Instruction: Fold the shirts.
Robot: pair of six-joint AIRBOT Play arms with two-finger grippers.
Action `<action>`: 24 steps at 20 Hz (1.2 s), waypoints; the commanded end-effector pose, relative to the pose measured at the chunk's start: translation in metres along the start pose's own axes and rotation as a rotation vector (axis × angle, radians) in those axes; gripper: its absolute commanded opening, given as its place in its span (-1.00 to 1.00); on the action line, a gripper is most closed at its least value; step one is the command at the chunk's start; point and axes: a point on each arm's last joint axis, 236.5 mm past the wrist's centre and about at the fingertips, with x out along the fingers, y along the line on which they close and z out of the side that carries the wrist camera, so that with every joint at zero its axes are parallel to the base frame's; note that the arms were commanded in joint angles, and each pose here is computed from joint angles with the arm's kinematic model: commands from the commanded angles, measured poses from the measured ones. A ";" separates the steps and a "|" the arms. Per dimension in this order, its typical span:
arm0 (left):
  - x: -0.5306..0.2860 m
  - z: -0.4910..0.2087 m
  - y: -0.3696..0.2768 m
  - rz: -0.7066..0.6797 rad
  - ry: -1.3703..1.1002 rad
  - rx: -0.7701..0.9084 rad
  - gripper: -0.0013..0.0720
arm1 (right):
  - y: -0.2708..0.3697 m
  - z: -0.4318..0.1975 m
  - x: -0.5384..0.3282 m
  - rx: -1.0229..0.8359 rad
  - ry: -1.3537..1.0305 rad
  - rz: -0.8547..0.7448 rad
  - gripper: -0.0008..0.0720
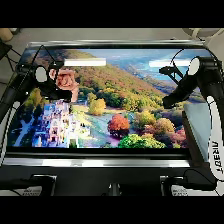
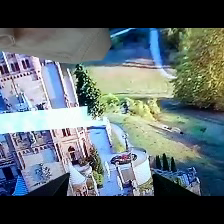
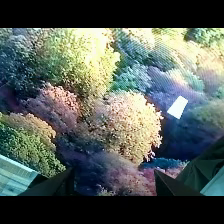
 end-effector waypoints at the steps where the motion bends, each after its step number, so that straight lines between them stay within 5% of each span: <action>1: 0.000 0.000 0.000 0.000 0.000 0.000 0.71 | 0.000 0.000 0.000 -0.001 0.000 0.000 0.45; 12: 0.000 0.000 0.000 0.000 0.000 0.001 0.71 | 0.000 0.000 0.000 -0.001 0.000 0.000 0.45; 19: -0.013 0.087 -0.011 -0.059 -0.370 -0.042 0.72 | -0.021 0.036 -0.004 -0.001 -0.152 -0.092 0.45; 24: -0.004 0.156 0.084 -0.052 -0.515 -0.448 0.89 | -0.029 0.056 -0.008 0.009 -0.239 -0.124 0.46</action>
